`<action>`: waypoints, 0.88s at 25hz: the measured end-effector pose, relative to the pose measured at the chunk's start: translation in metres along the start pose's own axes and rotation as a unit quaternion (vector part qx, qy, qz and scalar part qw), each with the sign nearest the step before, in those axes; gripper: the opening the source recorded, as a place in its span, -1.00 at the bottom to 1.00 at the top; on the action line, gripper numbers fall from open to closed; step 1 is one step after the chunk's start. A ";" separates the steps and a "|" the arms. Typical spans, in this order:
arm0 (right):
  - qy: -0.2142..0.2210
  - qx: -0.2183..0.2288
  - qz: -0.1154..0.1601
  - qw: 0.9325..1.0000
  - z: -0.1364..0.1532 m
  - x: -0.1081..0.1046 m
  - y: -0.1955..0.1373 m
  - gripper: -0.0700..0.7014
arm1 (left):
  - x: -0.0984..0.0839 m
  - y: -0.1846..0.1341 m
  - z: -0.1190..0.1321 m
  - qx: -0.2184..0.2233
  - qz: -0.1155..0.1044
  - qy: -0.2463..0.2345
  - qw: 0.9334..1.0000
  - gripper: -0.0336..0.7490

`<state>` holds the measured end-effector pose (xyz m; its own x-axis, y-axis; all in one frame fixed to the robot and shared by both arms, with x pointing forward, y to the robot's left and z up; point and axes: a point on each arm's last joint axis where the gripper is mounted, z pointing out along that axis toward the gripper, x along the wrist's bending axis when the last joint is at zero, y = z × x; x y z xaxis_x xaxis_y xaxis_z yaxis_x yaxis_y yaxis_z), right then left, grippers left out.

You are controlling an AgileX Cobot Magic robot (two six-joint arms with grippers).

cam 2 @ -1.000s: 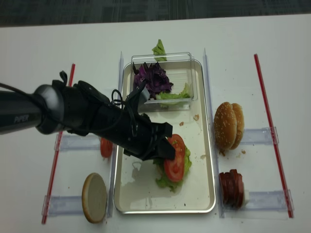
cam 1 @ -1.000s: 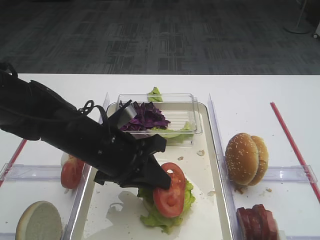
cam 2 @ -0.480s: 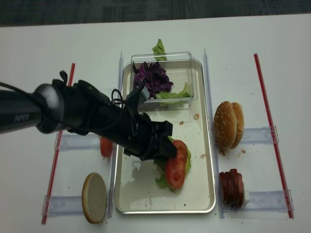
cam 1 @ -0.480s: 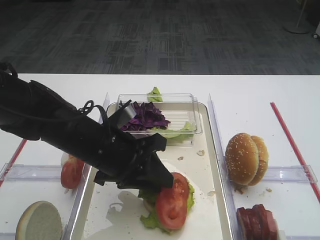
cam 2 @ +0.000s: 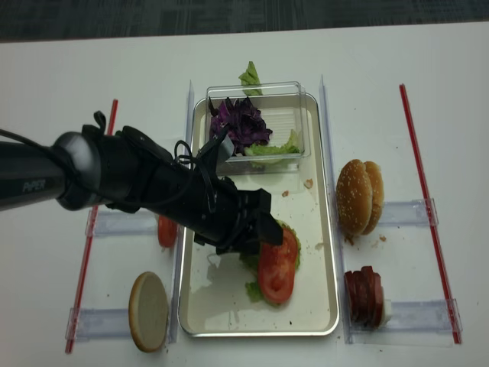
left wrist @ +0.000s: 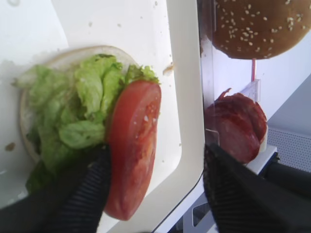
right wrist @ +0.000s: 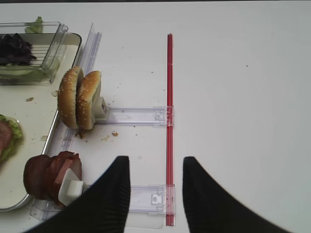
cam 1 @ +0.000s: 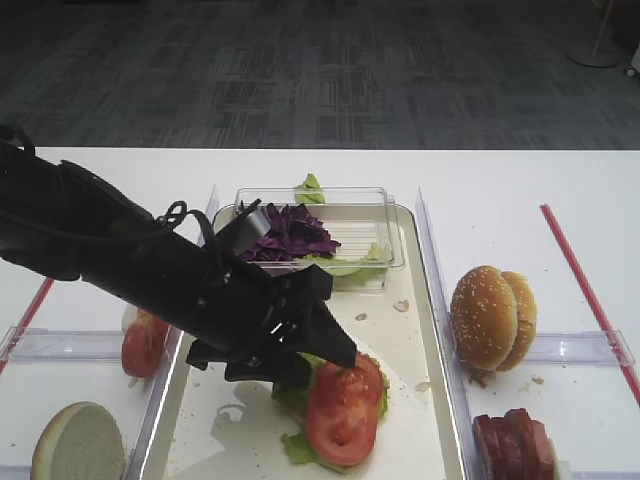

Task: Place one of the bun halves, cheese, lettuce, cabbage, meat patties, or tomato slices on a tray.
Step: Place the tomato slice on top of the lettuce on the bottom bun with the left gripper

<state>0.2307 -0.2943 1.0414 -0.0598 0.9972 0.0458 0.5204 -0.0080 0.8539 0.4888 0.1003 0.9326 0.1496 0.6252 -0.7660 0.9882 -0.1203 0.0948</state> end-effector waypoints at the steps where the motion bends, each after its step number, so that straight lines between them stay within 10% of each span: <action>1: 0.000 0.000 0.000 1.000 0.000 0.000 0.000 -0.04 | 0.000 0.000 0.000 -0.001 0.000 0.001 1.000 0.11; 22: 0.000 0.000 0.000 1.000 0.000 0.000 0.000 -0.04 | -0.010 0.004 -0.018 -0.034 0.006 -0.012 0.999 0.39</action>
<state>0.2307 -0.2943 1.0414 -0.0598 0.9972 0.0458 0.5204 -0.0080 0.8539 0.4921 0.1071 0.9519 0.1611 0.6050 -0.7797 0.9864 -0.0737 0.1467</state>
